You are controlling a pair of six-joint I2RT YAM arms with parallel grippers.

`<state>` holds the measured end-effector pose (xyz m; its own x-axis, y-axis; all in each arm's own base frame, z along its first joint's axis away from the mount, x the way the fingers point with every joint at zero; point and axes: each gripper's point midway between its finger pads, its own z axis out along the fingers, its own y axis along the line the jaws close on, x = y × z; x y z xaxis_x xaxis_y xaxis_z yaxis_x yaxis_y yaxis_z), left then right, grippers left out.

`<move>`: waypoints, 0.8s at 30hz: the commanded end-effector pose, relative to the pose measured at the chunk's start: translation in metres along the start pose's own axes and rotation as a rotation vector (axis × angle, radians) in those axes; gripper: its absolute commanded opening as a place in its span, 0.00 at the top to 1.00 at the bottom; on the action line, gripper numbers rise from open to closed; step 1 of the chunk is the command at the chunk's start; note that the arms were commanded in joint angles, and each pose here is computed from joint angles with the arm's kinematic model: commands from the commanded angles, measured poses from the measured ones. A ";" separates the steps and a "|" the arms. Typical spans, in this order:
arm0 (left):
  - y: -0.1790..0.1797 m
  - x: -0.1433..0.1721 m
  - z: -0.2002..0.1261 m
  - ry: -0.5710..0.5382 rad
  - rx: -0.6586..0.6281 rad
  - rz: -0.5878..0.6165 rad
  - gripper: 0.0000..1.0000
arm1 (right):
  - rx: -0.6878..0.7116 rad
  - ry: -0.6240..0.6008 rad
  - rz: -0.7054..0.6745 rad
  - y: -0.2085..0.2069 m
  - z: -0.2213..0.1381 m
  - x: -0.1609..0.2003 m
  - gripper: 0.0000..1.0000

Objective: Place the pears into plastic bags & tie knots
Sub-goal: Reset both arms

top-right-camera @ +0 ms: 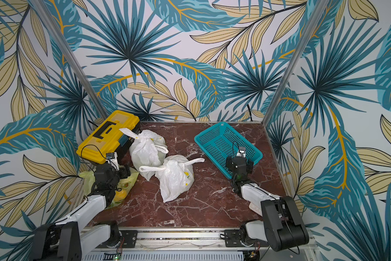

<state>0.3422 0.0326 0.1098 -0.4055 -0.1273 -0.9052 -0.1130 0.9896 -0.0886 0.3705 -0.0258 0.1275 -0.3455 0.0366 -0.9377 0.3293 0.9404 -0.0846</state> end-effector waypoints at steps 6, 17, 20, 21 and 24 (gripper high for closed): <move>-0.036 -0.036 0.032 -0.168 0.217 0.072 0.15 | -0.044 -0.178 0.041 -0.004 0.004 0.005 0.02; -0.012 -0.029 0.050 -0.163 0.012 0.029 0.01 | 0.000 -0.076 0.035 -0.004 0.024 0.003 0.01; -0.020 -0.028 0.052 -0.157 0.051 0.057 0.01 | 0.002 -0.073 0.036 -0.005 0.023 0.005 0.01; -0.021 -0.027 0.052 -0.155 0.060 0.065 0.01 | 0.000 -0.080 0.036 -0.005 0.023 0.004 0.01; -0.026 -0.027 0.053 -0.154 0.079 0.079 0.01 | 0.001 -0.076 0.036 -0.005 0.023 0.004 0.01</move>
<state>0.3962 0.0184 0.1032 -0.3042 -0.0718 -0.9499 -0.0389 0.9973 -0.0629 0.3912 -0.0360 0.1352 -0.2000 0.0303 -0.9793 0.3352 0.9413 -0.0394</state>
